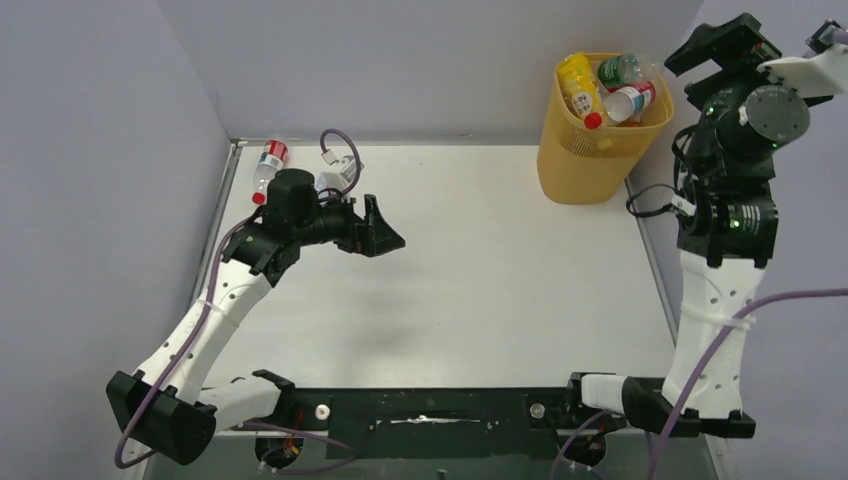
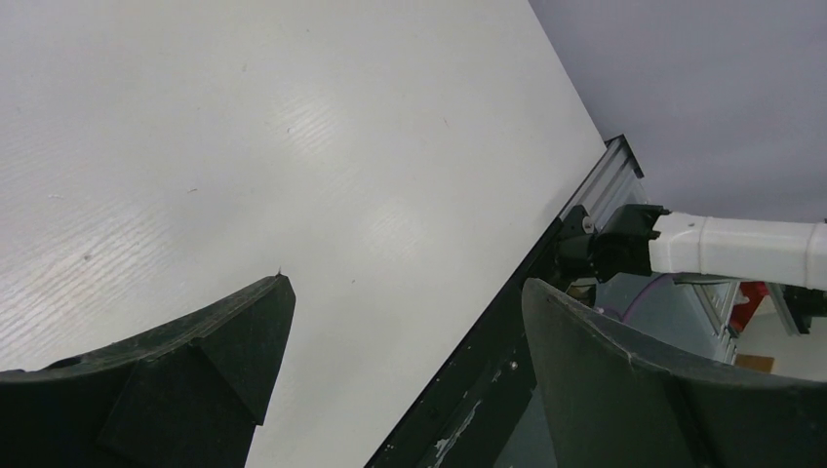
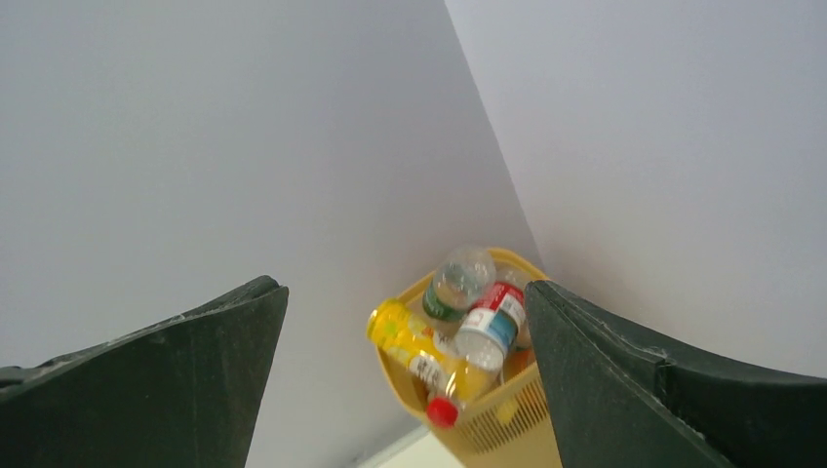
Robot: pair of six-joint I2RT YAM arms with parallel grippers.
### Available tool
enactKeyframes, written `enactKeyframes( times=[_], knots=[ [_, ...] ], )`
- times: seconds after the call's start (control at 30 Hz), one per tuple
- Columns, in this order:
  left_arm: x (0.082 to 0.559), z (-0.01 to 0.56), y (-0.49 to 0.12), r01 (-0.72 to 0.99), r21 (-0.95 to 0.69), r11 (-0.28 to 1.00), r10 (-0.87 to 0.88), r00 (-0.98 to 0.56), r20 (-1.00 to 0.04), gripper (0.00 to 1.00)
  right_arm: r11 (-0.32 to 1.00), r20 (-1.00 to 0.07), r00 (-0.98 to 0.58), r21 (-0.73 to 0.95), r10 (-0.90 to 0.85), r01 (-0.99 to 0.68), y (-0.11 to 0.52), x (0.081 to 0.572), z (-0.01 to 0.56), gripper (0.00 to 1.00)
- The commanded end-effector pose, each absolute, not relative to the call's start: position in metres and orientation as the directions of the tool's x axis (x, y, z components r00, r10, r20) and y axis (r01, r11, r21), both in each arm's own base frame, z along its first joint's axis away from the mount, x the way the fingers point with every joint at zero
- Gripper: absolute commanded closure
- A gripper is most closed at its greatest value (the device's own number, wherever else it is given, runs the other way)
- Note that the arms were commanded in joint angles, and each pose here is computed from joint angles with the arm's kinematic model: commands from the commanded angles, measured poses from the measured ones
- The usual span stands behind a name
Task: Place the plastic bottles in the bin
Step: Place the plastic bottle in the trash bin, then pick up the plastic bottle at the center of the board.
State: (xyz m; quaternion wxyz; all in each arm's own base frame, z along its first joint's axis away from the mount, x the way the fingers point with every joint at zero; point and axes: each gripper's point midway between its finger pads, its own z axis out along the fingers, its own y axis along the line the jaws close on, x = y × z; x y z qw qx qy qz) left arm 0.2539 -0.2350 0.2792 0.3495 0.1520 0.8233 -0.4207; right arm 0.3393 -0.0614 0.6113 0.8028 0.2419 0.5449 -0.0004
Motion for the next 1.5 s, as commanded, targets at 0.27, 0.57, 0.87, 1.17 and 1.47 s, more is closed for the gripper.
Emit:
enactKeyframes(
  times=[0.27, 0.57, 0.87, 1.17, 1.47],
  knots=[
    [0.243, 0.289, -0.226, 0.5, -0.604, 0.62, -0.099, -0.714, -0.693, 0.11, 0.939, -0.939, 0.002, 0.344, 0.344, 0.002, 0.012, 0.267, 0.523, 0.02],
    [0.241, 0.266, -0.22, 0.391, -0.625, 0.676, -0.142, -0.763, -0.63, 0.11, 0.906, -0.904, -0.222, 0.401, 0.367, -0.137, 0.051, 0.232, 0.439, 0.02],
    [0.264, 0.238, -0.21, 0.253, -0.584, 0.771, -0.195, -0.779, -0.596, 0.11, 0.778, -0.779, -0.43, 0.584, 0.456, -0.231, 0.093, 0.222, 0.338, 0.02],
    [0.311, 0.218, -0.206, 0.17, -0.469, 0.866, -0.172, -0.781, -0.6, 0.11, 0.773, -0.751, -0.518, 0.587, 0.41, -0.24, 0.101, 0.22, 0.286, 0.02],
    [0.372, 0.214, -0.173, 0.057, -0.309, 0.949, -0.162, -0.754, -0.636, 0.11, 0.771, -0.737, -0.566, 0.583, 0.37, -0.255, 0.106, 0.236, 0.262, 0.02]
  ],
)
